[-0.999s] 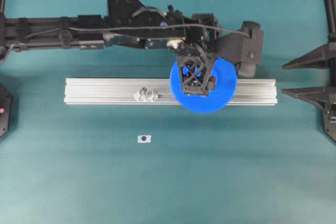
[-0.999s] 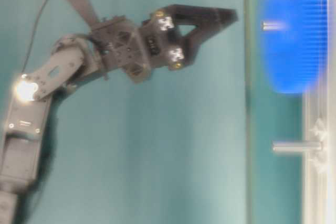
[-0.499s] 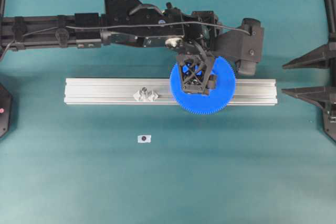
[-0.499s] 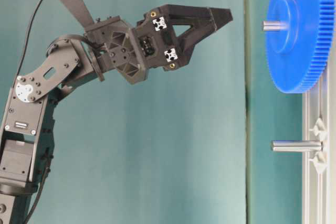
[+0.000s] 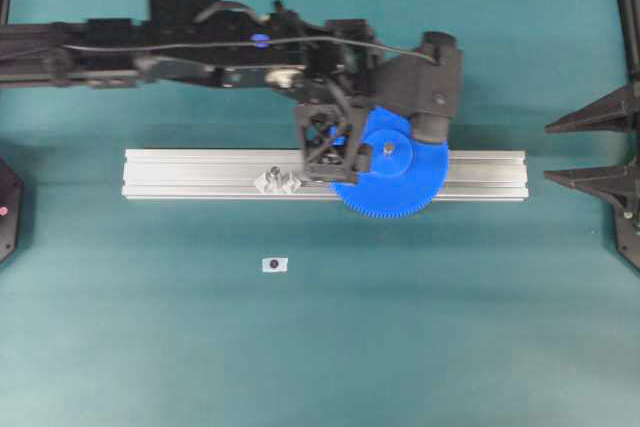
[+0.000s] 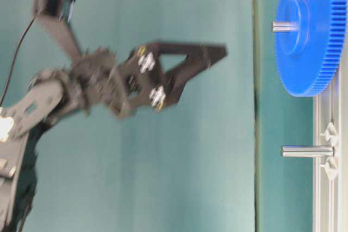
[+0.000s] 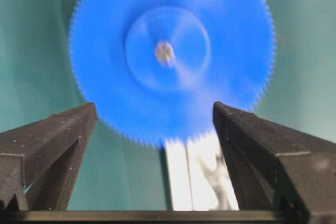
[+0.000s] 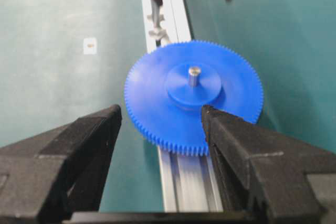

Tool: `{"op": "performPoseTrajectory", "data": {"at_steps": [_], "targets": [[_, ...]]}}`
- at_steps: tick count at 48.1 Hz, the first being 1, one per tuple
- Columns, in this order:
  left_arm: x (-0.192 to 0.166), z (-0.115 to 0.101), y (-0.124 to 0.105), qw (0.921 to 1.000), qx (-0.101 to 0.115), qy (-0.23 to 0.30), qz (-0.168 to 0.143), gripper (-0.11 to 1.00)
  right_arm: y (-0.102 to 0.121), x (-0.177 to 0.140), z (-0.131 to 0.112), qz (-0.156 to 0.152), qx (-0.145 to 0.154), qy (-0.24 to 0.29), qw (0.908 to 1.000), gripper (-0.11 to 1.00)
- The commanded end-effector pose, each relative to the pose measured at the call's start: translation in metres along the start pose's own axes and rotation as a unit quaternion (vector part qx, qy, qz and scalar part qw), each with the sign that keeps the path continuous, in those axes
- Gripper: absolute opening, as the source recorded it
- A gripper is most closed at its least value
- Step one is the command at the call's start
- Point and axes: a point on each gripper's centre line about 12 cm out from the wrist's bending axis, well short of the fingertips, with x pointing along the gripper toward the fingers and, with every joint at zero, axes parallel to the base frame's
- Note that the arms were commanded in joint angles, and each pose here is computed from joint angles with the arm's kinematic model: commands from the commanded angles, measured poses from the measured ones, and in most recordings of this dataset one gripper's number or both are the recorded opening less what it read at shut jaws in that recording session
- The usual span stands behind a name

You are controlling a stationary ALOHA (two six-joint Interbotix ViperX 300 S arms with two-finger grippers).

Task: Insert the large gear onto the shaft.
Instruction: 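Open the left gripper and withdraw it from the seated gear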

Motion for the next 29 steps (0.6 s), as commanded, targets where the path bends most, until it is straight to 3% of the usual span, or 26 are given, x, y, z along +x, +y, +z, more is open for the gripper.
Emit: {"op": "performPoseTrajectory", "data": {"at_steps": [1,14,29], "targets": [[-0.033,0.002,-0.001,0.9995,-0.003,-0.030,0.009,0.91,0.000,0.000,0.005,0.000,0.006,-0.005,1.0000,0.69],[-0.062,-0.011,-0.008,0.9964,-0.017,-0.081,0.018,0.91,-0.002,-0.001,0.006,-0.007,0.008,-0.006,0.9999,0.69],[-0.074,-0.036,-0.028,0.9908,-0.058,-0.122,0.010,0.91,-0.003,-0.003,0.003,-0.008,0.008,0.003,0.9999,0.69]]}}
